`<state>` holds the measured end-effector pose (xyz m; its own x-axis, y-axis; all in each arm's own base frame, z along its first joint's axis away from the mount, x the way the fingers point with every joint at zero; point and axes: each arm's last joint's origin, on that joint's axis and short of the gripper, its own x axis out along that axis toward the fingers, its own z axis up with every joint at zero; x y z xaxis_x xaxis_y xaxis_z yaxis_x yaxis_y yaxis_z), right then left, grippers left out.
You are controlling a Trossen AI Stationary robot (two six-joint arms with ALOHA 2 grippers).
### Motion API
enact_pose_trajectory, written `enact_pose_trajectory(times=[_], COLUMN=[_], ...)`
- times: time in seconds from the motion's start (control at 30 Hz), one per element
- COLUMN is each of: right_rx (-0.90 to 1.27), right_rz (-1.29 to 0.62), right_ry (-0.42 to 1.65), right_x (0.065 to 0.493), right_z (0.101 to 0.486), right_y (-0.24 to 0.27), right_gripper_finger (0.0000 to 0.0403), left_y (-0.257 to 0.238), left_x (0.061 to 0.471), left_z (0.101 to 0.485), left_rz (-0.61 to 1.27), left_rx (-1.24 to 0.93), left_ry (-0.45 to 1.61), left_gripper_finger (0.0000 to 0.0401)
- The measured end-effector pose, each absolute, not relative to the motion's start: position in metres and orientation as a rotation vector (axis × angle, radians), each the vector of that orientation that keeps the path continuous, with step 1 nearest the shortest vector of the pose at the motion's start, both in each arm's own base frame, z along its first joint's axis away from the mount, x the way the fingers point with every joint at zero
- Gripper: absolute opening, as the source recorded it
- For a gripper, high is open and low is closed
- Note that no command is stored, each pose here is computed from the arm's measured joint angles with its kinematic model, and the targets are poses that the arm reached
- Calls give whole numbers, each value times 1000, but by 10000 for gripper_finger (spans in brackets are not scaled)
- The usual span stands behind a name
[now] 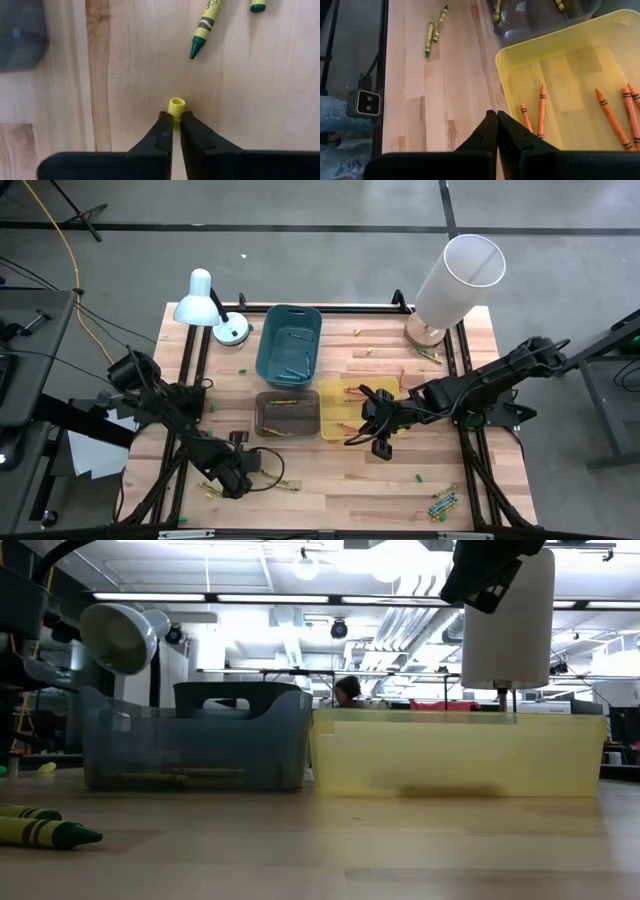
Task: Sort crayons
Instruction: Move the yellow crayon to the bottom left of the table
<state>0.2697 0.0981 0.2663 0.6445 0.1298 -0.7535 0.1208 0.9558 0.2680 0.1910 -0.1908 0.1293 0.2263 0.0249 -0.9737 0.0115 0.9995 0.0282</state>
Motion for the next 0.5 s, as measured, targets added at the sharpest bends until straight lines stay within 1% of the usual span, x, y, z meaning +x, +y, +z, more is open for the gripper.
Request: enact_pose_trajectory(times=[0.17,0.37,0.5], right_rx=[308,301,298], right_rz=[5,8,10], right_ry=[874,874,874], right_x=[270,270,270], right_z=[266,266,266], right_y=[98,98,98], right_gripper_finger=[0,0,0], left_y=[-188,-184,-177], left_x=[188,184,184], left_z=[138,161,187], left_rz=[-8,-63,-146], left_rx=[12,-18,-48], left_ry=[1336,1281,1178], left_gripper_finger=[28,8,3])
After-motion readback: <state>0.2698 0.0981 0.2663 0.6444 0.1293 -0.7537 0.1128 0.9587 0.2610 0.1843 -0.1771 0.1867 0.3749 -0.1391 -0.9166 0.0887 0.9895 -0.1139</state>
